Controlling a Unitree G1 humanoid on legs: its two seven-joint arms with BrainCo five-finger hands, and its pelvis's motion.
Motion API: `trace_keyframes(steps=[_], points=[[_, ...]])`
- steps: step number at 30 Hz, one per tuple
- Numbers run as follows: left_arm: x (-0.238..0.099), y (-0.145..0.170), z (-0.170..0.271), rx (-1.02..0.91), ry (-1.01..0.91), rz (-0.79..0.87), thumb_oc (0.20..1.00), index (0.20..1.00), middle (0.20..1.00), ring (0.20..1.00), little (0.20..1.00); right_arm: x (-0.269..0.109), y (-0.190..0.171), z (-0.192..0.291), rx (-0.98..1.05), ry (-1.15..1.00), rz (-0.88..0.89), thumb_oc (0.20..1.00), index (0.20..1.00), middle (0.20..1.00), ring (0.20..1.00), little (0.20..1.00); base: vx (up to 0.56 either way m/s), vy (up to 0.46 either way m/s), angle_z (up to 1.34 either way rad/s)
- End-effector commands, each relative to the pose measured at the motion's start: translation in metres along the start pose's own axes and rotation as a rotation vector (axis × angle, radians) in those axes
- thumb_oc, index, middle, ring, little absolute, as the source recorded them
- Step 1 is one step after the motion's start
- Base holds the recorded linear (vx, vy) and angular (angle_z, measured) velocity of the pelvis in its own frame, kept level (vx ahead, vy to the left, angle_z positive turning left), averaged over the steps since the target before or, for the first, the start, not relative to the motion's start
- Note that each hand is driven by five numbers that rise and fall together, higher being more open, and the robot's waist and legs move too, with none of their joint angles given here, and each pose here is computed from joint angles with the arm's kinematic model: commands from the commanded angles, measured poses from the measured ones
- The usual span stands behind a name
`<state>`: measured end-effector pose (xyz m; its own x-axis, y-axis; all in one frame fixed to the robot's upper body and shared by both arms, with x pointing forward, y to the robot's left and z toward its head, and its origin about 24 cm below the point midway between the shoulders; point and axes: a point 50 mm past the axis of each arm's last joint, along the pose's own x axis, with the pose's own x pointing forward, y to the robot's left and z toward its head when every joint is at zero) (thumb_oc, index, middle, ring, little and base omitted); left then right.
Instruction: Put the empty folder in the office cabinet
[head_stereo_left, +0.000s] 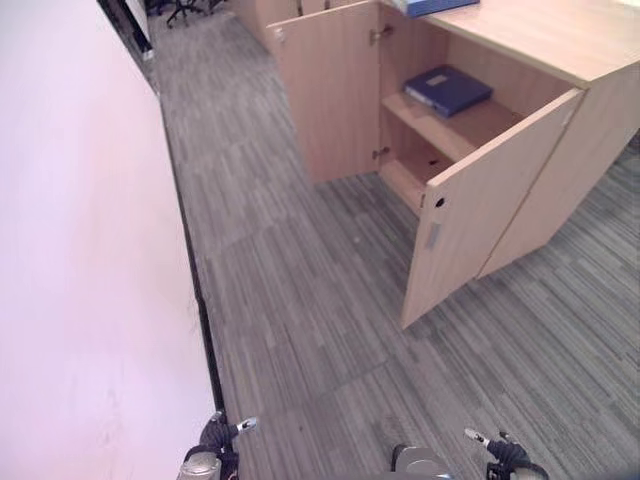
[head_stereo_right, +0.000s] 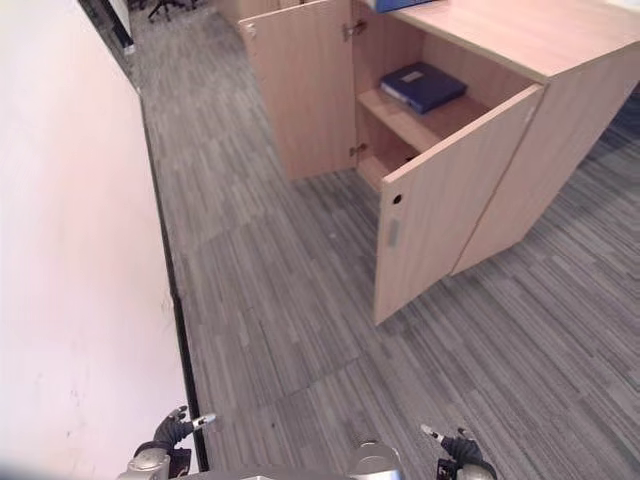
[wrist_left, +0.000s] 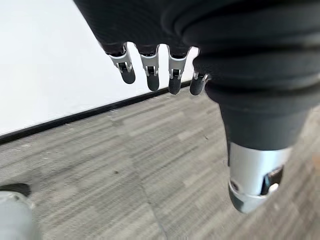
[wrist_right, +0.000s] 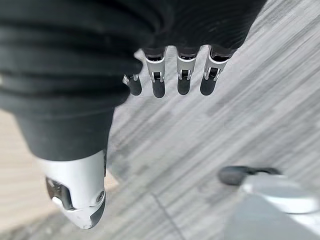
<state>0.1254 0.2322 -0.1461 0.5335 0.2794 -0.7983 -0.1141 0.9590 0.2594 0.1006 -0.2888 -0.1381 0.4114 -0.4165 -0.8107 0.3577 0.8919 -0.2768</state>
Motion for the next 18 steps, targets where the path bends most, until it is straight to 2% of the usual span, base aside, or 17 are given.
trace_keyframes(steps=[1,8,18], points=[[0.005,0.002,0.029,-0.007,-0.105,0.005,1.000,1.000,1.000,1.000,1.000,0.002,-0.009,0.013,0.061,-0.038,-0.025,1.000,1.000,1.000,1.000,1.000,0.30,-0.075,-0.34],[0.002,-0.004,0.028,0.013,-0.120,-0.020,1.000,1.000,1.000,1.000,1.000,0.002,-0.010,0.017,0.098,-0.064,-0.018,1.000,1.000,1.000,1.000,1.000,0.31,0.095,-0.52],[0.000,0.004,0.014,-0.009,-0.090,0.021,1.000,1.000,1.000,1.000,1.000,0.002,-0.014,0.012,0.130,-0.033,-0.057,1.000,1.000,1.000,1.000,1.000,0.29,0.156,-1.10]])
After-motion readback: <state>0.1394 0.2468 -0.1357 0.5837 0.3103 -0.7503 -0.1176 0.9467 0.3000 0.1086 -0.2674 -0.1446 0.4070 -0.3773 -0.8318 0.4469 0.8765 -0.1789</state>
